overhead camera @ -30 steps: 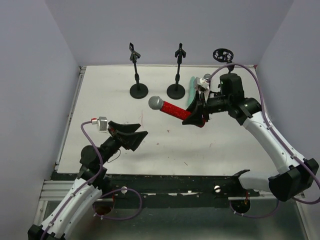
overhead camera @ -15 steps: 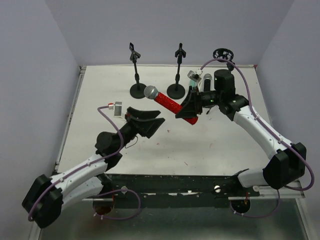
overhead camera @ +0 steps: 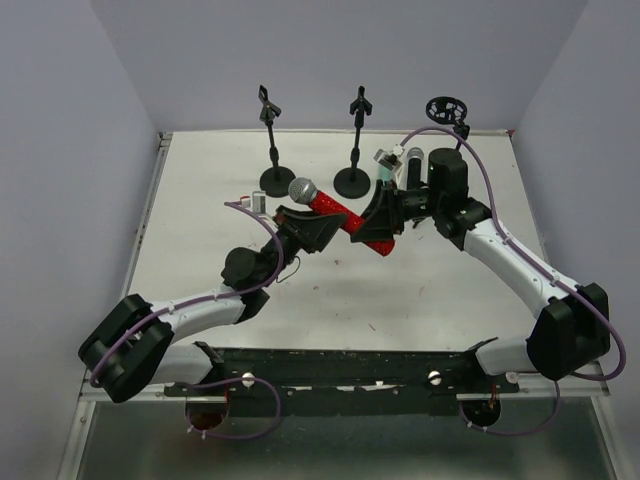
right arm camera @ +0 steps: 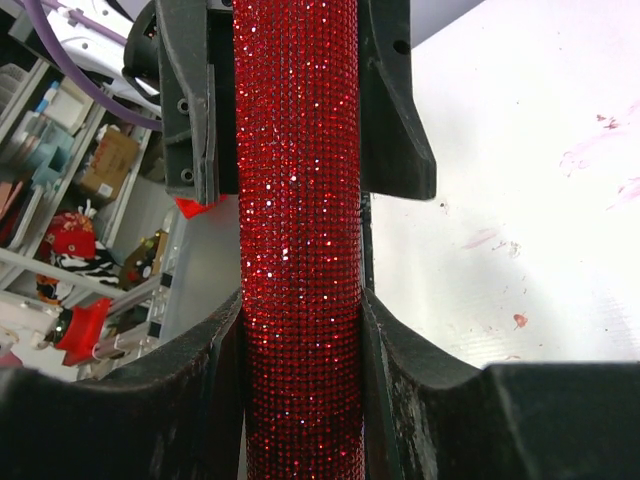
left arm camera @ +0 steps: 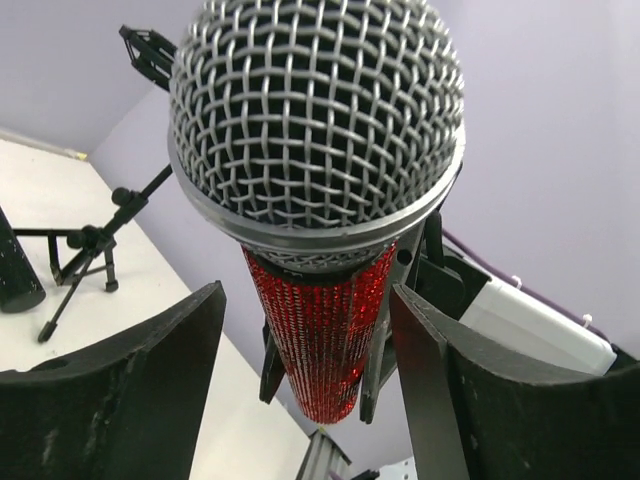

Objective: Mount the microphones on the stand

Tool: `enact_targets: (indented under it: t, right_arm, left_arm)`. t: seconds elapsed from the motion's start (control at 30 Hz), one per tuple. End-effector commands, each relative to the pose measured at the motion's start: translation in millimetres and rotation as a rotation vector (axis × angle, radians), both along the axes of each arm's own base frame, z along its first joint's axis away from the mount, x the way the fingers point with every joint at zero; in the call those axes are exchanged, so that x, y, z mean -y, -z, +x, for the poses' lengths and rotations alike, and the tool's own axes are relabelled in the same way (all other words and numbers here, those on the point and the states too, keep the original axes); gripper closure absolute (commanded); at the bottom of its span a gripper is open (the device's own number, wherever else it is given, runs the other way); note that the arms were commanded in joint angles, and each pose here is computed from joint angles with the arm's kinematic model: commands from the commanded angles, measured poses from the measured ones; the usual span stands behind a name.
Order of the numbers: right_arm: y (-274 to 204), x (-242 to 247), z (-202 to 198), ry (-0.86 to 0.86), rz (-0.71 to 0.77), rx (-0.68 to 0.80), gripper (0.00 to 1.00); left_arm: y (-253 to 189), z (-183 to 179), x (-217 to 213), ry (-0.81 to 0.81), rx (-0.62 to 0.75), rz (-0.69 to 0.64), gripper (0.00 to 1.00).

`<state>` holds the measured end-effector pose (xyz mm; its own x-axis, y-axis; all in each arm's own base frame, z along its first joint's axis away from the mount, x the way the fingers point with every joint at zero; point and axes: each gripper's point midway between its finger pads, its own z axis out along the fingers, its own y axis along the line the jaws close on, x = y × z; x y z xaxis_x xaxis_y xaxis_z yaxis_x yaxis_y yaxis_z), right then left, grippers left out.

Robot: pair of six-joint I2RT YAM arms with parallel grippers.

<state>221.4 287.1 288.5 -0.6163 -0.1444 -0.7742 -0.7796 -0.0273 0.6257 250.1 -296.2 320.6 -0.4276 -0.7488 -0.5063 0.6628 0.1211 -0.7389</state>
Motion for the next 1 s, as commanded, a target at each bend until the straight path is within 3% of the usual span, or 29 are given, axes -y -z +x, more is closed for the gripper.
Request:
enact_targets:
  t: [0.0,0.53,0.7,0.77,0.83,0.9,0.97]
  right_arm:
    - [-10.5,1.1,-4.5,-0.015,0.031,0.033,0.83]
    - [-6.3,1.4,-10.4,-0.037,0.045,-0.002,0.82]
    - [-5.0,1.6,-10.5,-0.036,0.044,0.000,0.82]
    - [-4.8,1.7,-10.5,-0.036,0.043,0.003,0.80]
    - [-4.9,2.5,-10.4,-0.031,0.039,0.010,0.71]
    - [-4.8,3.3,-10.1,-0.028,0.029,0.030,0.52]
    - [-7.1,5.0,-10.6,-0.021,0.015,0.059,0.11]
  left_arm:
    - [-51.2,-10.9,-24.5,-0.060,0.125,-0.165,0.29]
    - [-51.0,-0.3,-22.4,-0.118,0.123,-0.092,0.41]
    - [-52.5,1.1,-23.3,-0.149,0.145,-0.035,0.59]
    - [-51.5,0.1,-23.3,-0.155,0.162,-0.003,0.82]
    - [-53.6,-1.2,-24.5,-0.165,0.177,0.021,1.00]
    - [-53.5,-2.6,-26.9,-0.177,0.187,0.056,1.00]
    - [-51.9,-5.9,-29.3,-0.181,0.203,0.098,1.00]
